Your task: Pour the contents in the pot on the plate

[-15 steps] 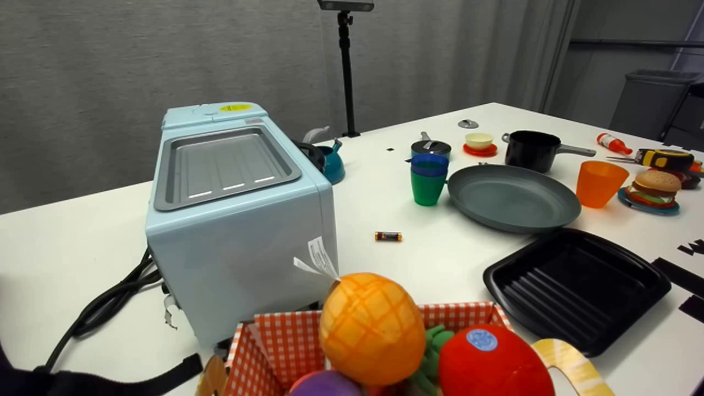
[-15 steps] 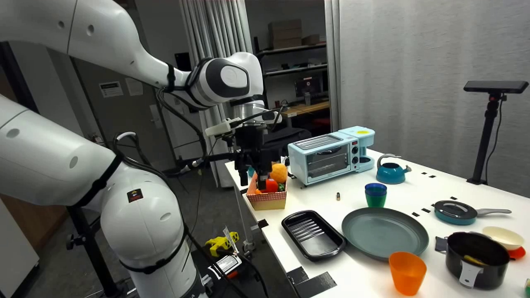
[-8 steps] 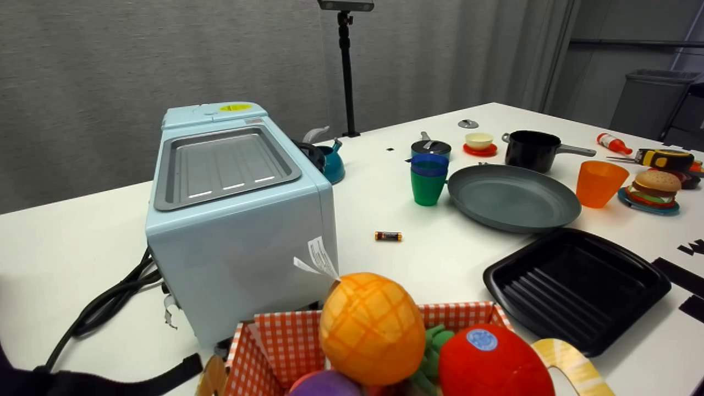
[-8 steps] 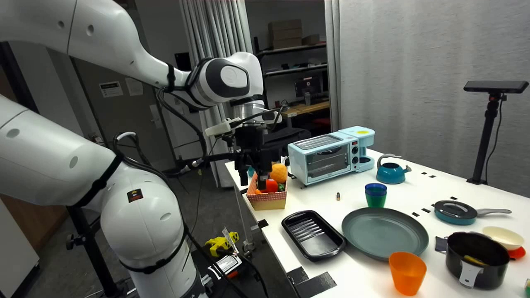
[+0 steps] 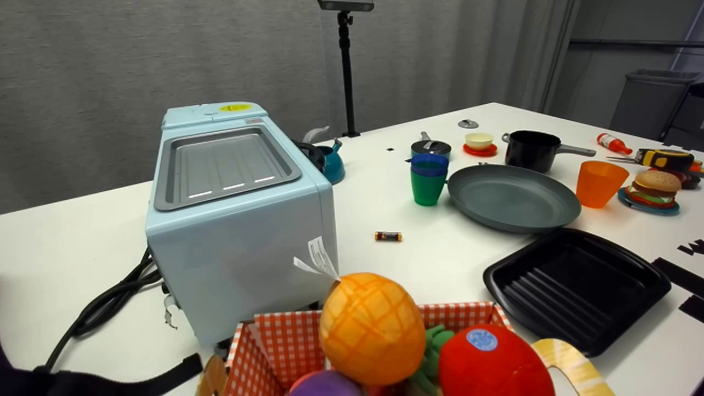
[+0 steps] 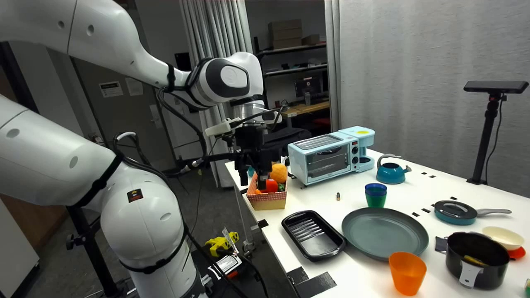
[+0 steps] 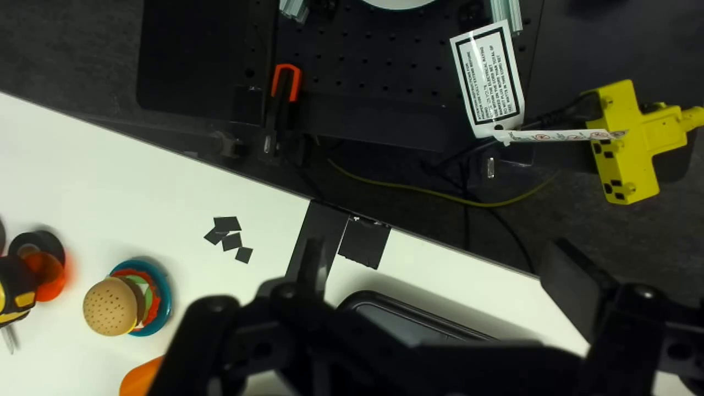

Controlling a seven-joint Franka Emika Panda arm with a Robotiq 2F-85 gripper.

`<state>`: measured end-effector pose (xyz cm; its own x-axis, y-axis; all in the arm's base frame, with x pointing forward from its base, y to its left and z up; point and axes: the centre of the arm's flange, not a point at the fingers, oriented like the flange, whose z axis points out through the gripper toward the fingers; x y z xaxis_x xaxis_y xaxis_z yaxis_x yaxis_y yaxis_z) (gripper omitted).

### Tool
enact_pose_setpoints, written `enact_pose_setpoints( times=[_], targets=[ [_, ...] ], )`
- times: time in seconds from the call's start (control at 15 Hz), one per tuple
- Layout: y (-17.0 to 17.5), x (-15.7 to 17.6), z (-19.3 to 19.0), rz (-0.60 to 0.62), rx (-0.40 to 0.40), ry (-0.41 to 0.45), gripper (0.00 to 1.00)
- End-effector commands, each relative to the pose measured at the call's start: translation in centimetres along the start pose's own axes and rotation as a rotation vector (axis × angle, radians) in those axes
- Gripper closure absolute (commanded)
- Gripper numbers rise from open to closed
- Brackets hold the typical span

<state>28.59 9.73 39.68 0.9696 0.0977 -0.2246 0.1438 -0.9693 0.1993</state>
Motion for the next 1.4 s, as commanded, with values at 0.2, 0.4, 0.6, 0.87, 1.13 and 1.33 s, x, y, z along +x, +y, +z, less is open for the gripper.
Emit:
enact_pose_setpoints(
  times=[0.2, 0.4, 0.6, 0.87, 1.13, 1.33],
  targets=[
    [0.8, 0.9, 0.1, 0.030, 0.027, -0.005, 0.00],
    [2.7, 1.7, 0.5, 0.068, 0.056, -0.020, 0.00],
    [5.9, 3.0, 1.4, 0.128, 0.092, -0.046, 0.00],
    [11.0, 5.1, 3.2, 0.199, 0.151, -0.088, 0.00],
    [16.4, 7.9, 5.1, 0.256, 0.205, -0.095, 0.00],
    [19.8, 10.0, 6.0, 0.267, 0.246, -0.087, 0.00]
  ],
)
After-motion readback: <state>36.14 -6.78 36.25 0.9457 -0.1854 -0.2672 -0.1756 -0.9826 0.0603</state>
